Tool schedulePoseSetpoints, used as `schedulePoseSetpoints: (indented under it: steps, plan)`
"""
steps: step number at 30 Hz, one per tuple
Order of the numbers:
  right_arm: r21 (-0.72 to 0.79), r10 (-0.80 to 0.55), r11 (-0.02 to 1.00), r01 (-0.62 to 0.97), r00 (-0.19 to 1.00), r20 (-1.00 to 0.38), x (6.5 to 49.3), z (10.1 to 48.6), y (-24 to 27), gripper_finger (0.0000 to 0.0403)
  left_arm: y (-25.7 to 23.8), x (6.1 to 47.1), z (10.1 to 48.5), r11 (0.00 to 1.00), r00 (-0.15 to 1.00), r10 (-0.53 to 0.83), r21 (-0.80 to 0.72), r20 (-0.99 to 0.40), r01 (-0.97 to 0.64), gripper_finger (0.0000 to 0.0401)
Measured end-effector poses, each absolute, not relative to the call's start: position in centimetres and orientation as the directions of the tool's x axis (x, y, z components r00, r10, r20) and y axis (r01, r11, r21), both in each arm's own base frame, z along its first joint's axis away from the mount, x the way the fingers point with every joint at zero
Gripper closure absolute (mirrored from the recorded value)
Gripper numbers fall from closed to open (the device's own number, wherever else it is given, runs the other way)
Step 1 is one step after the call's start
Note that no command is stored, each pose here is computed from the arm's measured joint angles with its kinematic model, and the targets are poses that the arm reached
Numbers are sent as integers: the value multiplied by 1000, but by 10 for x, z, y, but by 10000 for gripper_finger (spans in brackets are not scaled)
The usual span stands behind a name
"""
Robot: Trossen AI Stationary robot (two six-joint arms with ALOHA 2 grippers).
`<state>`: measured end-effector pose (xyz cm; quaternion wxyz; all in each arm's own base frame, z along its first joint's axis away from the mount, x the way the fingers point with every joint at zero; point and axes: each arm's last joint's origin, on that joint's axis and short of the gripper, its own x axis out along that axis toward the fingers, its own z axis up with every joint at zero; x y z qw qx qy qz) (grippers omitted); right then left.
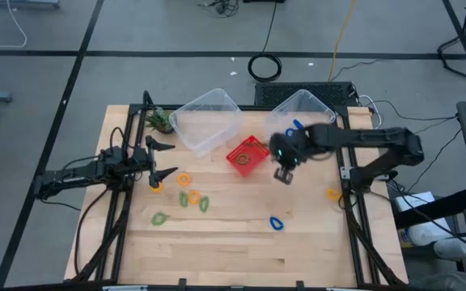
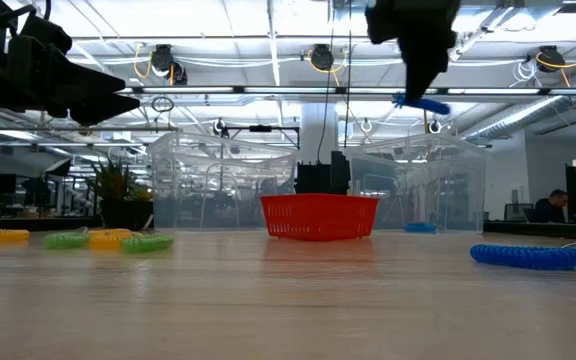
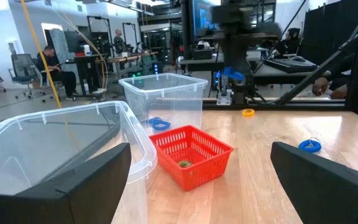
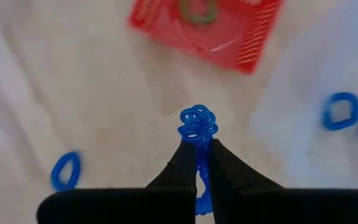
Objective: Sort spring keychains
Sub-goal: Put the blue spring keychain into the right transparent bin
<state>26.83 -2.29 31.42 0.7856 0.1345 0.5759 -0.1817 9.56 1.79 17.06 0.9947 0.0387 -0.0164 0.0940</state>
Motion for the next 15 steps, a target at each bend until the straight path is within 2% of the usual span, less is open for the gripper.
schedulePoseSetpoints:
  steps: [6,15]
  plan:
    - [-21,-175,848,530,243,-954,269,320,-73,401,18,96,171,979,982,186,74,39,-188,6]
    - [-39,-222,750,660,196,-955,248,320,-130,401,18,96,171,979,982,185,74,40,-188,6]
